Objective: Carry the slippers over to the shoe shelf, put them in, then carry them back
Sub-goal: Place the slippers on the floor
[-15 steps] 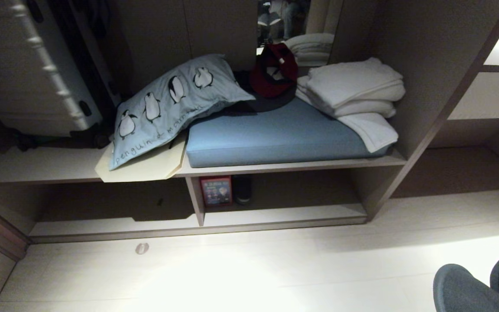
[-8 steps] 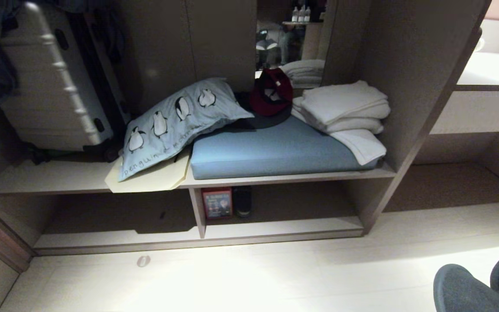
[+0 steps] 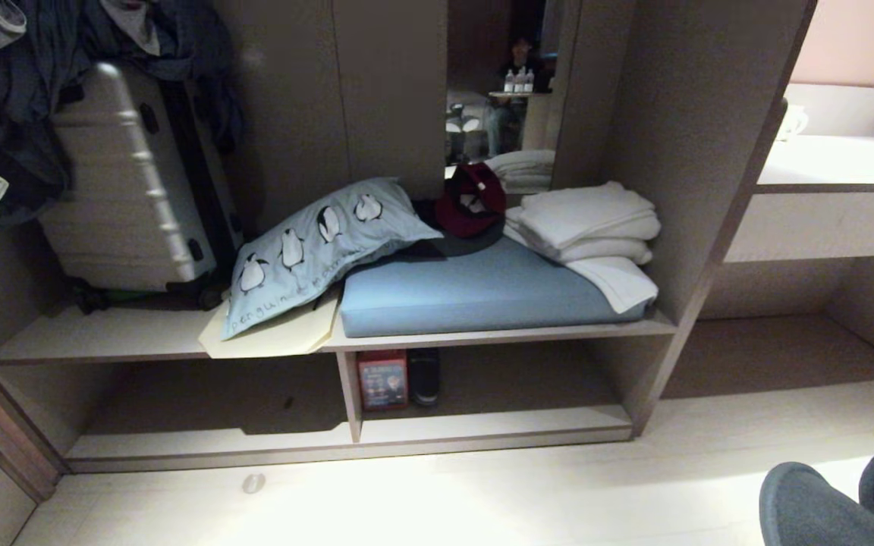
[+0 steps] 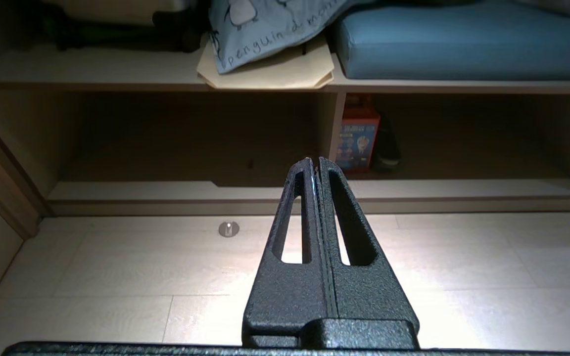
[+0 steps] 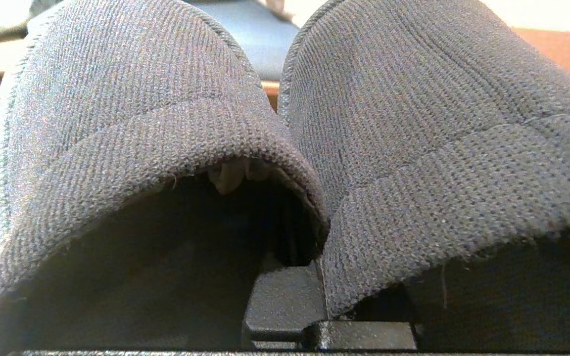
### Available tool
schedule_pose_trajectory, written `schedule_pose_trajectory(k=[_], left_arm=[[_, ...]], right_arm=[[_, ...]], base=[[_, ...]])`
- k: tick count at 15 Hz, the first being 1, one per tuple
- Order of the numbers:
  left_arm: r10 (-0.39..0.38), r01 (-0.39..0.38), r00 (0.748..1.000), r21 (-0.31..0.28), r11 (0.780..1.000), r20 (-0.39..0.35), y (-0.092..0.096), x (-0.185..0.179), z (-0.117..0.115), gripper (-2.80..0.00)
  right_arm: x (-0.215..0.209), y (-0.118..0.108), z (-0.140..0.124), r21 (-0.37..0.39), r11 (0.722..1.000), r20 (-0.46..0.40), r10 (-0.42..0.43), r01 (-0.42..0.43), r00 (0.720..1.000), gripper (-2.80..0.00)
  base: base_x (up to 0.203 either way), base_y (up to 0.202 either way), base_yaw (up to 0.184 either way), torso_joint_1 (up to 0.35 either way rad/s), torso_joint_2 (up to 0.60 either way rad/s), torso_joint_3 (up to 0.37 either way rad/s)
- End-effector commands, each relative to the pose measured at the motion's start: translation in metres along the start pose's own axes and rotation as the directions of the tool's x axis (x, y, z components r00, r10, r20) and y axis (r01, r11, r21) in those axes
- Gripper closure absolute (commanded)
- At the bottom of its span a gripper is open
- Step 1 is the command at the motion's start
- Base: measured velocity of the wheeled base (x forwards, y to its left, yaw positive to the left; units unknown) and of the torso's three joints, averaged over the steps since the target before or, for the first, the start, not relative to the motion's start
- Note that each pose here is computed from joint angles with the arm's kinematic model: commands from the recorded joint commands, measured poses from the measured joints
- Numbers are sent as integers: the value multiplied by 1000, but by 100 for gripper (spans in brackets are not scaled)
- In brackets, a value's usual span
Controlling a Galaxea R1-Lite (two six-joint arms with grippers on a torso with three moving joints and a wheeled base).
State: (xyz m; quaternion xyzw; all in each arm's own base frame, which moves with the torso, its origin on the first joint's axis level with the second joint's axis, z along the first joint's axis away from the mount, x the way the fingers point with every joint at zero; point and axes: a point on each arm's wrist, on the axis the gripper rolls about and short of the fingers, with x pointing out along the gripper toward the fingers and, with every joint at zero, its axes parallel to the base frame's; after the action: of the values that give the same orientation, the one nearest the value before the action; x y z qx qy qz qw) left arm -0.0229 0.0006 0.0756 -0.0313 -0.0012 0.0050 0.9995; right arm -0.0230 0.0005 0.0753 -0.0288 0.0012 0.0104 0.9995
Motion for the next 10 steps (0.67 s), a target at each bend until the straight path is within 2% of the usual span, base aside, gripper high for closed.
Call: schedule_pose_trajectory(k=[1,7,10], left_arm=[[1,-1,1000,-2,1000,-1,0,0,0,0],[1,-1,1000,0,1000,-1,0,0,0,0],[1,-1,1000,0,1000,-1,0,0,0,0]], right_arm=[[0,0,0,-1,1000,0,1,-1,1000,0],[0,0,0,-1,1000,0,1,-1,1000,0],[0,0,0,-1,1000,0,1,-1,1000,0]], base=[[0,0,0,-2,2,198],[0,0,0,4,0,198],[0,0,0,4,-39,0]])
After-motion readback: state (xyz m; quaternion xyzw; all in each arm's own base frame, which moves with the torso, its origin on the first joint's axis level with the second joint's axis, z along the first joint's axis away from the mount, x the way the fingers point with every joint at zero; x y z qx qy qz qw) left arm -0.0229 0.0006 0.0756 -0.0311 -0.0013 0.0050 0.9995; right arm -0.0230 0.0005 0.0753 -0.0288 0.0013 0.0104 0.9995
